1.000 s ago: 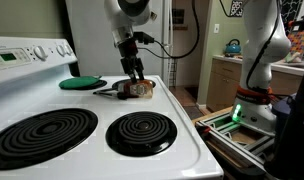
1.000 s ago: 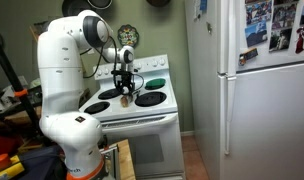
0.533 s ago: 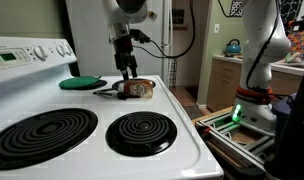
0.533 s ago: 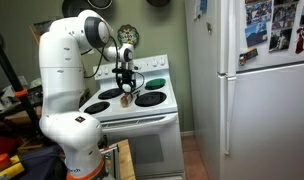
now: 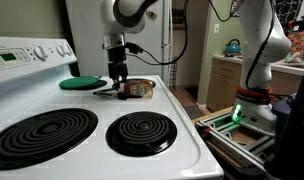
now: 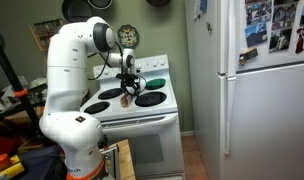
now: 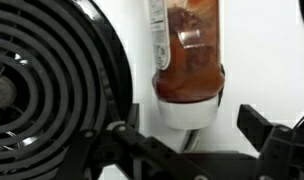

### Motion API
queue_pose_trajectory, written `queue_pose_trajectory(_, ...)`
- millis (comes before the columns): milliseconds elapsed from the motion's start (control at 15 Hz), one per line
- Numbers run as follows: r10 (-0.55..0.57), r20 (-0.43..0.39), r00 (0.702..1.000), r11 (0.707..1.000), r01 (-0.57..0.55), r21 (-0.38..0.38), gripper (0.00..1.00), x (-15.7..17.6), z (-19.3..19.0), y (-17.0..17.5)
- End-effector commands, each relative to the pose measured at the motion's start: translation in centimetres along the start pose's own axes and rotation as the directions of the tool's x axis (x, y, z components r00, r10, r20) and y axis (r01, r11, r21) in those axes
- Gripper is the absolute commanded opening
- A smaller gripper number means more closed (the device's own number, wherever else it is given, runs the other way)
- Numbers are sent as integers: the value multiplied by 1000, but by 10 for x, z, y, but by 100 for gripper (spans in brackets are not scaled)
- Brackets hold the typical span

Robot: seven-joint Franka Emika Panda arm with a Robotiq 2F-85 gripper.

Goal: Place the ketchup bottle upright

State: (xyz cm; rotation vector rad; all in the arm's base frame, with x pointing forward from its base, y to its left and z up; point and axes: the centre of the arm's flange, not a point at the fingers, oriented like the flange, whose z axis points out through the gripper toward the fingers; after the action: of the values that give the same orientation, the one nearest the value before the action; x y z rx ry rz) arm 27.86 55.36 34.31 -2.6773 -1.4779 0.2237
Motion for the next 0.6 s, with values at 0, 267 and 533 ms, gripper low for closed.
queue_pose_trajectory(0,-58,17,998,998,59,-37,100,6,10,1)
queue_pose_trajectory(267,-83,44,996,996,85,-30,99,4,13,2)
queue_pose_trajectory(533,-83,37,996,996,84,-27,60,4,11,3)
